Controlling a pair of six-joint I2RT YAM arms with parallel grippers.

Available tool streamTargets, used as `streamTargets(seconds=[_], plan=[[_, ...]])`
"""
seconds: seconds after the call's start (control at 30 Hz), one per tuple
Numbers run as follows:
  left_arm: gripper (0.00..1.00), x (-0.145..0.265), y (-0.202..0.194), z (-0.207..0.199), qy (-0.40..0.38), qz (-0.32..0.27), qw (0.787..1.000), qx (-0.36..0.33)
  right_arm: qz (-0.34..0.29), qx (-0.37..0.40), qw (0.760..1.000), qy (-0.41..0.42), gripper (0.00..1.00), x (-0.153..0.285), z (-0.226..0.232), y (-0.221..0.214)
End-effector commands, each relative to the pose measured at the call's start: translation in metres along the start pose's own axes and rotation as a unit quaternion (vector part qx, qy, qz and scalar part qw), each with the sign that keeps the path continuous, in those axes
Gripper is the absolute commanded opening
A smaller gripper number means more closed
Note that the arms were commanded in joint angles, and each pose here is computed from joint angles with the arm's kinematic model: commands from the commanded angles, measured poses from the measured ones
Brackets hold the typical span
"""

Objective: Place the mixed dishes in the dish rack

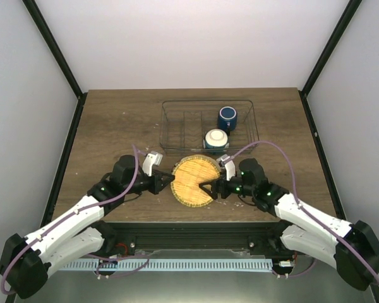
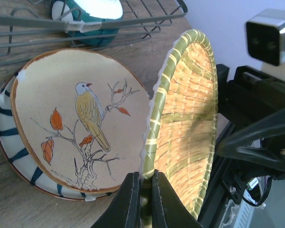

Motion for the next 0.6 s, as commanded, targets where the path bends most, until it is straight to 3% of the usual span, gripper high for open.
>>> streamTargets(seconds=[0.0,0.23,0.57], plan=[[0.0,0.001,0.004,-0.009,-0.029,-0.015,0.999,-0.002,-0.059,0.053,0.988,0.13,0.84,0.016,0.049,0.022],[0.0,-0.004,0.004,-0.005,-0.029,-0.021,0.999,-0.001,-0.047,0.071,0.979,0.187,0.57,0.023,0.068,0.018],[0.0,-0.003,0.006,-0.002,-0.02,-0.027,0.999,-0.002,-0.017,0.06,0.981,0.182,0.14,0.009,0.063,0.015]])
Point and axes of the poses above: each gripper's point midway between its finger pads, its own x axis back along the fingers, its own z axis along the line the jaws close on, y = z × x, the point moved 1 cm from there along x, back along the fingers
